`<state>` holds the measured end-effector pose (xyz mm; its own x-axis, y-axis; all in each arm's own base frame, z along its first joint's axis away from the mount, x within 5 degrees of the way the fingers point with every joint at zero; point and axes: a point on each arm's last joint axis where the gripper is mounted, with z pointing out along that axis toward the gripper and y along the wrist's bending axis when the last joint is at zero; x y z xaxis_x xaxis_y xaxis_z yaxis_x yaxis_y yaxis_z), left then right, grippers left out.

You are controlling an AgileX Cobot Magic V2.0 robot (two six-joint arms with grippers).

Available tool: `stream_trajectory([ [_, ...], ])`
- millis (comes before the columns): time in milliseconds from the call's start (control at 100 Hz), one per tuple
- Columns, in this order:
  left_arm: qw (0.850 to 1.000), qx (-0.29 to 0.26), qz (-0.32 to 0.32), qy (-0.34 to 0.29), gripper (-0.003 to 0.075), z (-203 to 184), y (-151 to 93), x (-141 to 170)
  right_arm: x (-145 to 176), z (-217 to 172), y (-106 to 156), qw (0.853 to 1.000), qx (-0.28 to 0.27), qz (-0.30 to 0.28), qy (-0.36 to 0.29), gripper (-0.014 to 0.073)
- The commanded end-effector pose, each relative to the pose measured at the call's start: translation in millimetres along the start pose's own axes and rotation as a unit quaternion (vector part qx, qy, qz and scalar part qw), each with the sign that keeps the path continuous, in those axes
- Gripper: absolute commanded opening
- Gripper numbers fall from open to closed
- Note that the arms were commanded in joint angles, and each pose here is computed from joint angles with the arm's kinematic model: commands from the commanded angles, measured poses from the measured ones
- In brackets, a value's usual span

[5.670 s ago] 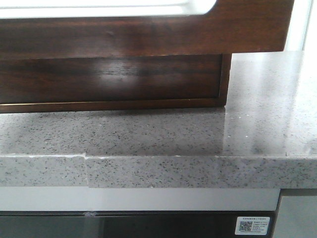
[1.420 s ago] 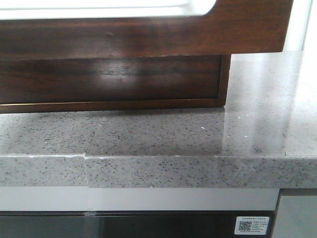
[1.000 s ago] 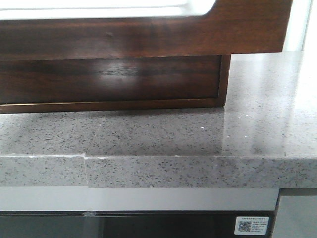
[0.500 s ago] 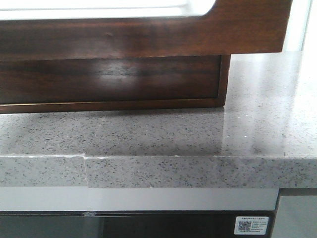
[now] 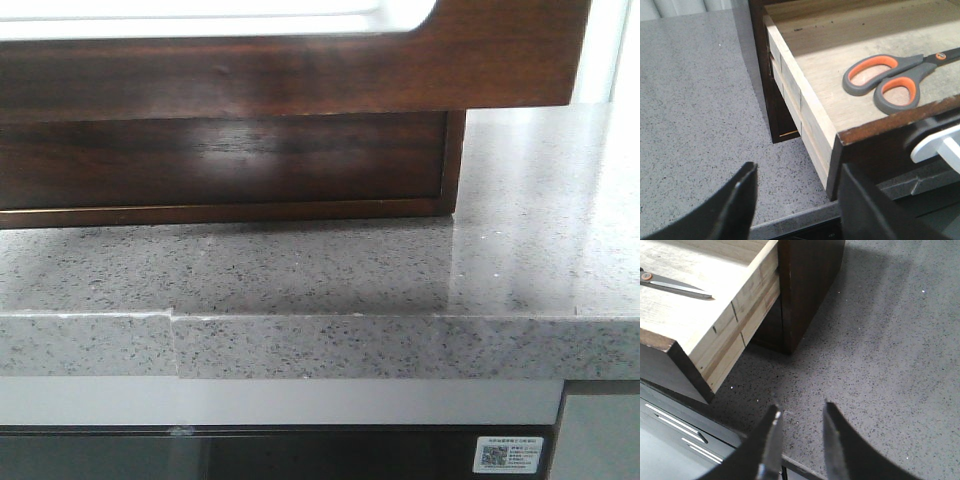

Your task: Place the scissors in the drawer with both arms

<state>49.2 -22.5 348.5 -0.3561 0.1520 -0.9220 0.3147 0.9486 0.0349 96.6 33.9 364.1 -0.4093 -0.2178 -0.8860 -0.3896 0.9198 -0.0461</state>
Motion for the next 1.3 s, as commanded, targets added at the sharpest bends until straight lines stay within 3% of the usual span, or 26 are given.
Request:
stream_trajectory([
  [0,0.999,0.000,-0.008,-0.045,0.0226,-1.2,0.8,-14.1,-12.8,-5.3,-1.9,0.999,0.011,0.003,-0.048,0.0013],
  [70,0.999,0.000,-0.008,-0.045,0.0124,-1.2,0.8,-14.1,-12.8,-5.3,-1.9,0.999,0.011,0.003,-0.048,-0.0067],
  [190,0.999,0.000,-0.009,-0.045,-0.0020,-1.2,0.8,-14.1,-13.5,-5.3,-2.3,0.999,0.013,0.002,-0.052,-0.0069],
  [650,0.999,0.001,-0.009,-0.042,-0.0020,-1.2,0.6,-13.5,-9.3,-5.0,-1.4,1.000,0.008,0.000,-0.028,-0.0069],
  [740,0.997,-0.006,-0.004,-0.073,-0.0020,-9.6,-1.1,-5.9,-9.3,-5.0,-1.4,1.000,0.008,0.000,-0.028,-0.0069],
  [880,0.990,-0.039,0.020,-0.134,-0.0020,-25.6,-3.6,26.1,-9.3,-5.0,-1.4,1.000,0.008,0.000,-0.028,-0.0069],
  [1050,0.974,-0.080,0.023,-0.212,-0.0020,-5.1,1.5,67.9,-9.3,-5.0,-1.4,1.000,0.008,0.000,-0.028,-0.0069],
  [1290,0.971,-0.109,-0.025,-0.211,-0.0020,45.9,12.4,121.1,-9.2,-5.0,-1.4,1.000,0.008,0.000,-0.028,-0.0069],
])
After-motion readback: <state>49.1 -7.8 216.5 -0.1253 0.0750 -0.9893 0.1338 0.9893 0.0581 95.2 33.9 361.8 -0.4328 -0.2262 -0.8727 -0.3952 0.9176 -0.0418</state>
